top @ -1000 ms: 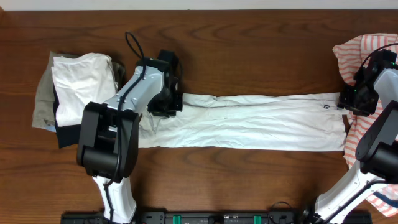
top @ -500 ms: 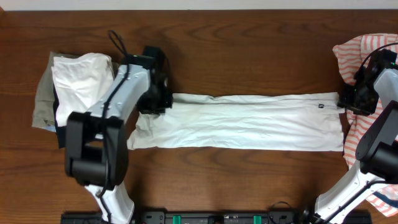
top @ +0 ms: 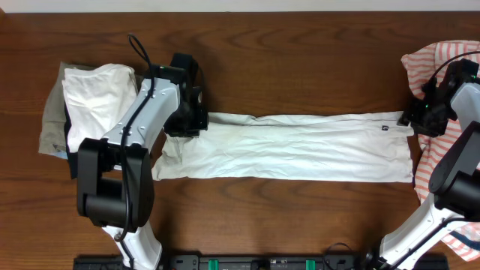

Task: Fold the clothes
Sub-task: 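Pull the folded strip taut between both grippers to straighten it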

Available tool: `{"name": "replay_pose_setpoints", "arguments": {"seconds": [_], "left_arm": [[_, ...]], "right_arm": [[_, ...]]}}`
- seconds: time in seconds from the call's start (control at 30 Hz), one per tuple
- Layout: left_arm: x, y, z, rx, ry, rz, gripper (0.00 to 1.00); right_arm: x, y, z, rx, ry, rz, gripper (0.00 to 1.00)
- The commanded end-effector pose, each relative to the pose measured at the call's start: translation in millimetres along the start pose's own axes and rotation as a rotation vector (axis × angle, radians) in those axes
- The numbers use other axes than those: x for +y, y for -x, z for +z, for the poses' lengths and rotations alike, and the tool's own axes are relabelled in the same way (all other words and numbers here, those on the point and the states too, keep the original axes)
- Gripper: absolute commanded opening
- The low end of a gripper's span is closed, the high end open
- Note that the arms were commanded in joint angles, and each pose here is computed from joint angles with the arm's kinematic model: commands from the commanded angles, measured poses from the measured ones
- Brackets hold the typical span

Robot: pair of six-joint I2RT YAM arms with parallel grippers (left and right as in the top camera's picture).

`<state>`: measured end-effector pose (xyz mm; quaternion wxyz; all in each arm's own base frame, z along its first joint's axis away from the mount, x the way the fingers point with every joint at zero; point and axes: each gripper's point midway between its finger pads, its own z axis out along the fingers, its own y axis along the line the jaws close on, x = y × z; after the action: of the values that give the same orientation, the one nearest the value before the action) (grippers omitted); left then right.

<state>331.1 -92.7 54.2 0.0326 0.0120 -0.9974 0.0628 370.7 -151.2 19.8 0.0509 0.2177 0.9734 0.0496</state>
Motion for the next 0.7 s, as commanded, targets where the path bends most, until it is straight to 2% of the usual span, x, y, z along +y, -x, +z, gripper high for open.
{"name": "replay_pose_setpoints", "arguments": {"seconds": [0.0,0.1,0.2,0.23,0.27,0.3,0.43,0.53,0.67], "left_arm": [[1.3,-0.6,-3.3,-0.003,0.008,0.009,0.06],[1.3,-0.8,-3.3,-0.003,0.008,0.008,0.06],[1.7,-2.4,-3.3,0.004,0.009,0.008,0.06],[1.9,-3.5,-3.3,0.009,0.010,0.007,0.06],[2.8,-6.7,-3.4,0.022,0.014,0.005,0.06],[3.4,-8.6,-3.4,0.029,0.016,0.004,0.06],[9.2,-12.7,-4.2,0.049,0.024,-0.017,0.06],[22.4,-10.5,-5.3,0.038,0.069,-0.097,0.06],[24.3,-10.0,-5.6,0.038,0.067,-0.103,0.06]], "right_arm": [[12.0,10.8,-14.4,-0.048,0.066,-0.009,0.49],[11.9,10.5,-14.3,-0.046,0.066,-0.009,0.45],[11.9,10.4,-14.3,-0.046,0.066,-0.009,0.34],[11.9,10.4,-14.3,-0.046,0.066,-0.009,0.25],[11.8,10.5,-14.3,-0.046,0.065,-0.009,0.07],[11.8,10.6,-14.3,-0.047,0.065,-0.009,0.01],[10.6,10.7,-14.3,-0.048,0.061,-0.008,0.01],[6.1,10.7,-14.3,-0.047,0.044,-0.003,0.01],[3.6,9.1,-14.5,-0.041,0.042,0.003,0.01]]}}
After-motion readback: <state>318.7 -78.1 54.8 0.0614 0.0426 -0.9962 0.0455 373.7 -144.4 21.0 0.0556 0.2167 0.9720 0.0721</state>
